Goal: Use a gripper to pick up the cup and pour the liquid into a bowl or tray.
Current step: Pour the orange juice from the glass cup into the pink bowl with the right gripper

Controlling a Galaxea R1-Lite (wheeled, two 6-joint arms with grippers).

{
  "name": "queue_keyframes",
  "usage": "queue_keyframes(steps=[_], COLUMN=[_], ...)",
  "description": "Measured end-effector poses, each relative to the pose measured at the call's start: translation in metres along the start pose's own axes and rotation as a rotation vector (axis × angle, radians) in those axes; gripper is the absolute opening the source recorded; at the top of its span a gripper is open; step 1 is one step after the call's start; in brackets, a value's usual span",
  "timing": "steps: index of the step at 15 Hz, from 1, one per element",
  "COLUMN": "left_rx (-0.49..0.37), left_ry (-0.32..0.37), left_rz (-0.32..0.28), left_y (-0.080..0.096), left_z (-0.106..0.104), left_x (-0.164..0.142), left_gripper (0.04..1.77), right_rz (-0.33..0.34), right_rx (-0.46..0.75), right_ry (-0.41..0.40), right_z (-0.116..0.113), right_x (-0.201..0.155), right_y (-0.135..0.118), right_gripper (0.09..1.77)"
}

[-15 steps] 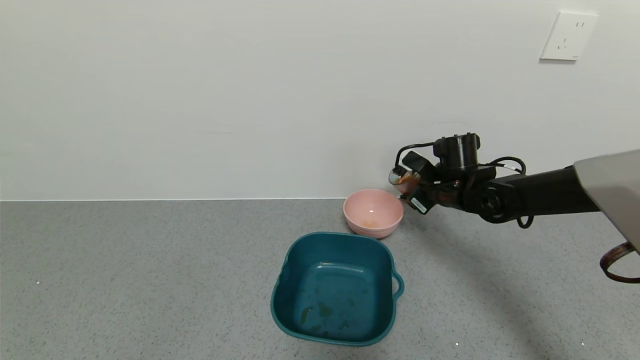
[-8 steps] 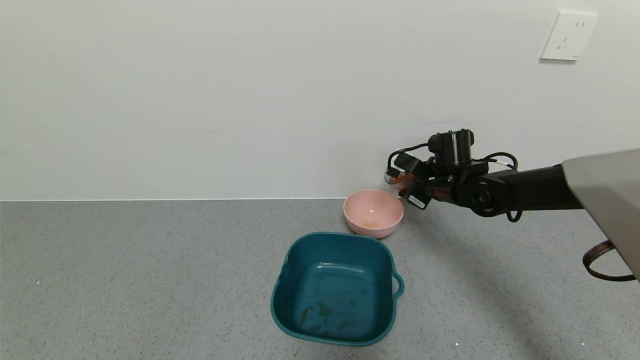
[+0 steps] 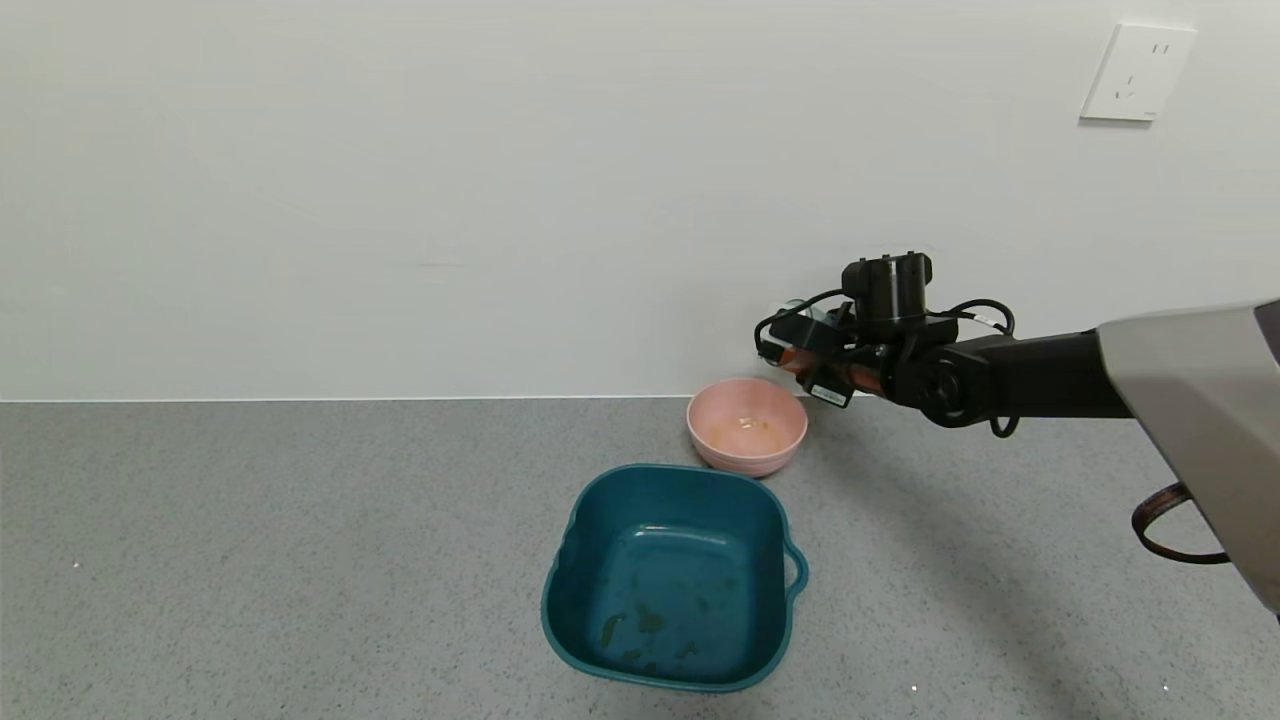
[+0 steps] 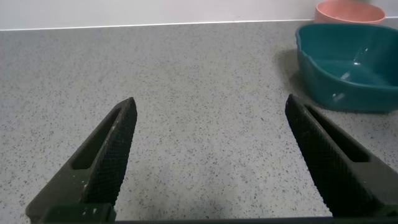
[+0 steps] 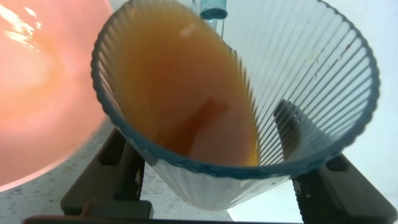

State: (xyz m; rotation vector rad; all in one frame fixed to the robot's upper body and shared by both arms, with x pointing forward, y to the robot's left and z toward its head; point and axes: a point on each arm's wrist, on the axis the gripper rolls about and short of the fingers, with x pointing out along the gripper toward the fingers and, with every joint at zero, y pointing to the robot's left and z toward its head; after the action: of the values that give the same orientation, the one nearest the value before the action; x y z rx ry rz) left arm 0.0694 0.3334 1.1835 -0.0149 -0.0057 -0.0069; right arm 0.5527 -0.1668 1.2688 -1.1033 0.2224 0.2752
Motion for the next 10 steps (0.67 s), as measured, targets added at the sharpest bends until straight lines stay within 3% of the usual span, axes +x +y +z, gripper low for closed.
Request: queue_keyframes(steps=[10], left_rx=[0.0], left_ry=[0.0], left_rz=[0.0], left_y=[0.0], left_z=[0.0], left_x=[0.0], left_gripper=[1.72], right_rz=[-0.036], right_rx=[-0.133], right_ry=[0.015], right_z=[0.0042], right_x=[0.0042], right_y=[-0.0018], right_gripper=[1.34])
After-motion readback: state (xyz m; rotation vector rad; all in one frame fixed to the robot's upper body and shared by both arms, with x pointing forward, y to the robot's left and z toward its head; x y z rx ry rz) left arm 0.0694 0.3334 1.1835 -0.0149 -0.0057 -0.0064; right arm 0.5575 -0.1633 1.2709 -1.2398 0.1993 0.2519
